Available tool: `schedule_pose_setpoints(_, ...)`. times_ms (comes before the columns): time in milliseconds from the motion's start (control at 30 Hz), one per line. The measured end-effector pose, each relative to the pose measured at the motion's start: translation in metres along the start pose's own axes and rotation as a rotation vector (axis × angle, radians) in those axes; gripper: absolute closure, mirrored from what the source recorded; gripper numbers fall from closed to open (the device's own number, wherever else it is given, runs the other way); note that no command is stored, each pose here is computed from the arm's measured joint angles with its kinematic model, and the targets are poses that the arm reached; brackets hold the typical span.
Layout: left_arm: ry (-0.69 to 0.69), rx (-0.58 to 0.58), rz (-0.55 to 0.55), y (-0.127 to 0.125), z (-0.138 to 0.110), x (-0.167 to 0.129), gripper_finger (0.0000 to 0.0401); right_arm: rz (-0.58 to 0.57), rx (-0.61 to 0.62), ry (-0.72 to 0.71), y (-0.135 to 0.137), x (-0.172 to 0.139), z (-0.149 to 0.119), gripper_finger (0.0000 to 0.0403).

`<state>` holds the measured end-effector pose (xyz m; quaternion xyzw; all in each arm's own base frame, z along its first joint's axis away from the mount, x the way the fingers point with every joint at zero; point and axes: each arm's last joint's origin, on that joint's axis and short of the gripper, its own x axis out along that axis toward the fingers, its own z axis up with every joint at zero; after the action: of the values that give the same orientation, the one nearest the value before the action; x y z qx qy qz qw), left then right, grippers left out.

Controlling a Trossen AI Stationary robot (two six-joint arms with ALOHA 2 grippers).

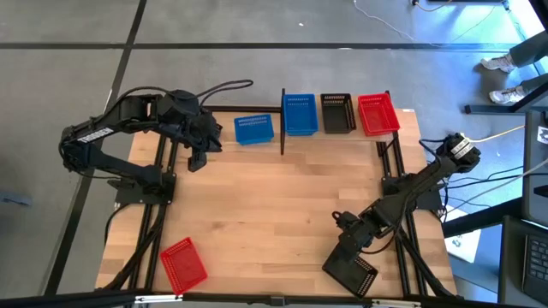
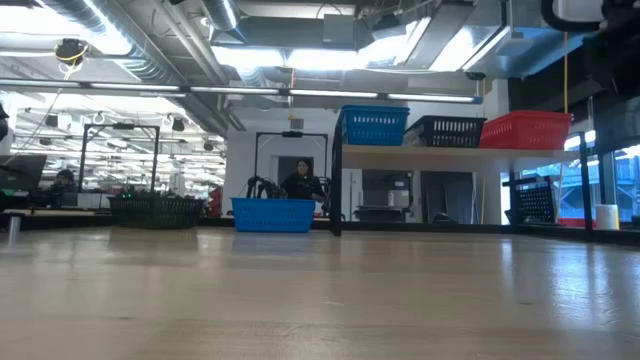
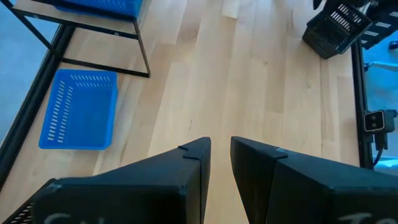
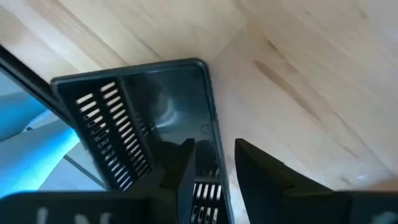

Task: Stack baskets on shelf by color
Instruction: Stack the bottom black bin on the black bin on the shelf

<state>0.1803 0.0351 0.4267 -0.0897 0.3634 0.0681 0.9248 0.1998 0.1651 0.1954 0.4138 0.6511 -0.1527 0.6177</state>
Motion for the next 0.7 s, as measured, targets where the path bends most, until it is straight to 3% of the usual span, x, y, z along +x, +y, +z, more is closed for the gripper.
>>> schedule_pose_setpoints(167, 0.000, 0.000, 0.000, 0.000, 0.000, 0.000, 0.0346, 0.004, -0.001, -0.008, -0.009, 0.011, 0.002, 0.0293)
schedule_pose_setpoints(400, 0.000, 0.000, -0.001, 0.000, 0.000, 0.000, 0.0346, 0.122, -0.030, -0.012, -0.014, 0.029, 0.006, 0.0292)
schedule_pose_setpoints(700, 0.000, 0.000, -0.001, 0.000, 0.000, 0.000, 0.0346, 0.128, 0.024, -0.044, -0.022, 0.036, 0.011, 0.0304)
